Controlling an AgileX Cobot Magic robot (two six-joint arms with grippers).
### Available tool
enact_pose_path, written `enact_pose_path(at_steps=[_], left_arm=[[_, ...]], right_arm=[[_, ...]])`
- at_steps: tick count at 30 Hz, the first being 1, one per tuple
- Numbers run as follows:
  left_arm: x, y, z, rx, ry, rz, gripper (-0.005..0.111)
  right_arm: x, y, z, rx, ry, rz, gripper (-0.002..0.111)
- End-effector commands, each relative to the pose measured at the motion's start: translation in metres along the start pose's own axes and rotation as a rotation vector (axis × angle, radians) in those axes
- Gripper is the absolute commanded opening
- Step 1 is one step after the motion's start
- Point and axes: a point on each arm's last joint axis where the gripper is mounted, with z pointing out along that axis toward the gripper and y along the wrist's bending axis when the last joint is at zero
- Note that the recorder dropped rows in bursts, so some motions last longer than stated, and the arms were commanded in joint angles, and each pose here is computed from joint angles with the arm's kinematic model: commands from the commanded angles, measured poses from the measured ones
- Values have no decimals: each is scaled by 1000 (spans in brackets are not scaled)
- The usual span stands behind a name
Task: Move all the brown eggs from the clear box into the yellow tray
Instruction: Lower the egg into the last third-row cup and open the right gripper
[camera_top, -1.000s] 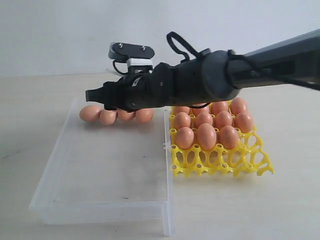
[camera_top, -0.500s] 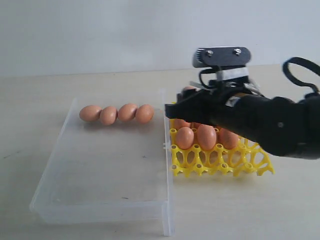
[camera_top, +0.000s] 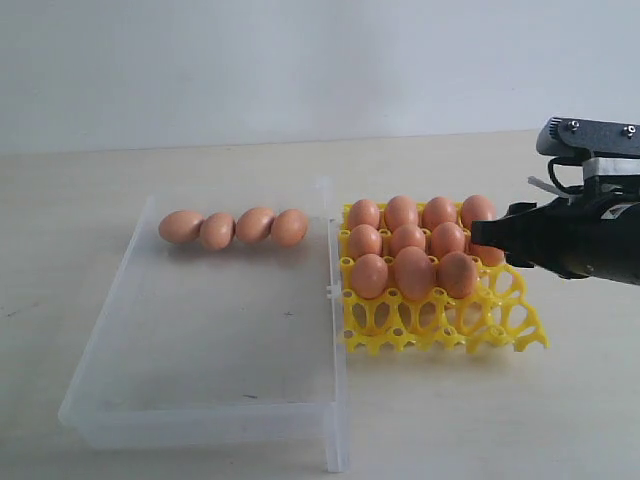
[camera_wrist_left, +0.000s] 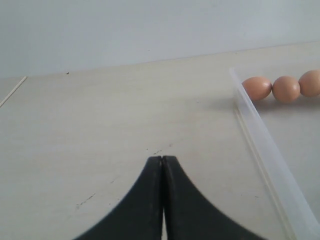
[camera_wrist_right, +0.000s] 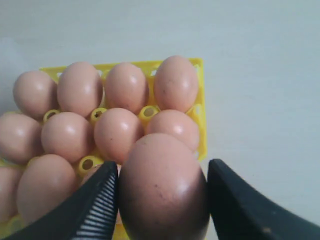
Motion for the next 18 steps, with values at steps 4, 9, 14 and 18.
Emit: enact_pose_path(at_steps=[4,9,14,18], left_arm=[[-3,0,-1,-1,-23,-8,0],[-3,0,-1,-1,-23,-8,0],[-3,0,-1,-1,-23,-8,0],[-3,0,-1,-1,-23,-8,0]], right_arm=[[12,-8,24,41,19,27,0],[11,-7,33,43,-9,23,0],[6,-4,38,32,0,17,0],[10,-5,42,37,20,12,0]])
